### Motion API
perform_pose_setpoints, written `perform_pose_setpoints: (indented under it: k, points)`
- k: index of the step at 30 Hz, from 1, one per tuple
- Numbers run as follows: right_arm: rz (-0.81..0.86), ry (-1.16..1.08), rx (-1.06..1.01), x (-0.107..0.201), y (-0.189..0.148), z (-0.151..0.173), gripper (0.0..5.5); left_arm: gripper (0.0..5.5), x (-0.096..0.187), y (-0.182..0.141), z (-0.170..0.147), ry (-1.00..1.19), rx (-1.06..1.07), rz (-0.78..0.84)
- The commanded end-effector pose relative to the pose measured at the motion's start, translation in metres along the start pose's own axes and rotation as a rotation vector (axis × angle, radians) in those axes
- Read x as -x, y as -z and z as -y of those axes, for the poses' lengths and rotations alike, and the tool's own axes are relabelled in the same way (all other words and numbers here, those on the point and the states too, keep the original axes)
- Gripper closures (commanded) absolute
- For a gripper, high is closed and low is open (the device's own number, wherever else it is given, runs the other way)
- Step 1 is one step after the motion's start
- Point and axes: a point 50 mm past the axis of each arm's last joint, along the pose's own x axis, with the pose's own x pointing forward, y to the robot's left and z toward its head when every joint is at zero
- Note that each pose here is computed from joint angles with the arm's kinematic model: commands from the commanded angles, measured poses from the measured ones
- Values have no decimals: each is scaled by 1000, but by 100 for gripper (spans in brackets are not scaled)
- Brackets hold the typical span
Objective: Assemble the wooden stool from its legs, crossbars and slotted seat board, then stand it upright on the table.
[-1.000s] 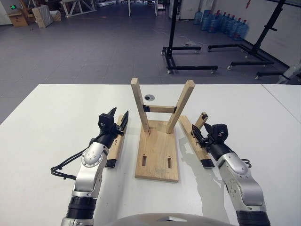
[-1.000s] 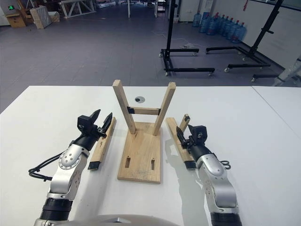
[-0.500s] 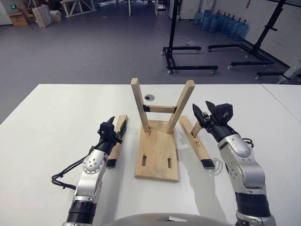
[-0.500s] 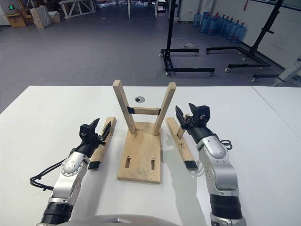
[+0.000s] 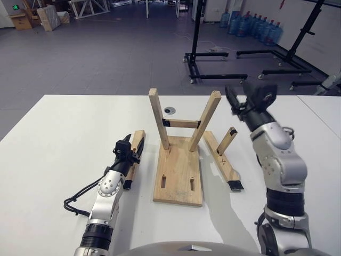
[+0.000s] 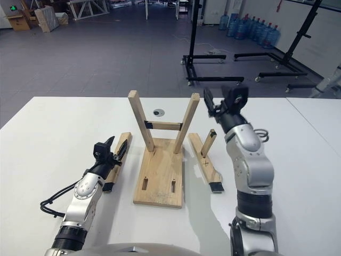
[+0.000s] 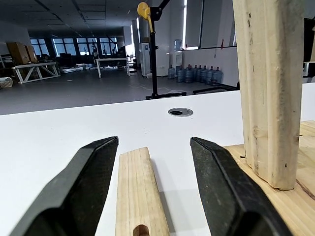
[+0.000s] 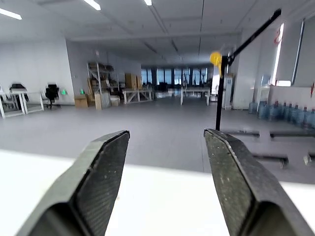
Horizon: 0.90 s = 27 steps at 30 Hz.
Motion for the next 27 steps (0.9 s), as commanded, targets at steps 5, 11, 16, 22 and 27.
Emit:
perform_pose_setpoints:
  k: [5, 11, 16, 22, 27]
  points:
    - [-346, 13, -52, 25, 92, -10, 271, 282, -4, -3, -5, 3, -17, 5]
    - [-185, 36, -85, 12, 57, 0, 271, 282, -4, -2, -4, 4, -13, 5]
    - [49, 81, -133, 6, 2, 13, 271, 282, -2, -1, -3, 6, -9, 1]
    - [213, 114, -183, 9, -37, 23, 271, 282, 2, -1, 4, 12, 11, -1]
    - [80, 252, -281, 54, 6, 40, 271, 282, 10, -3, 4, 3, 17, -4]
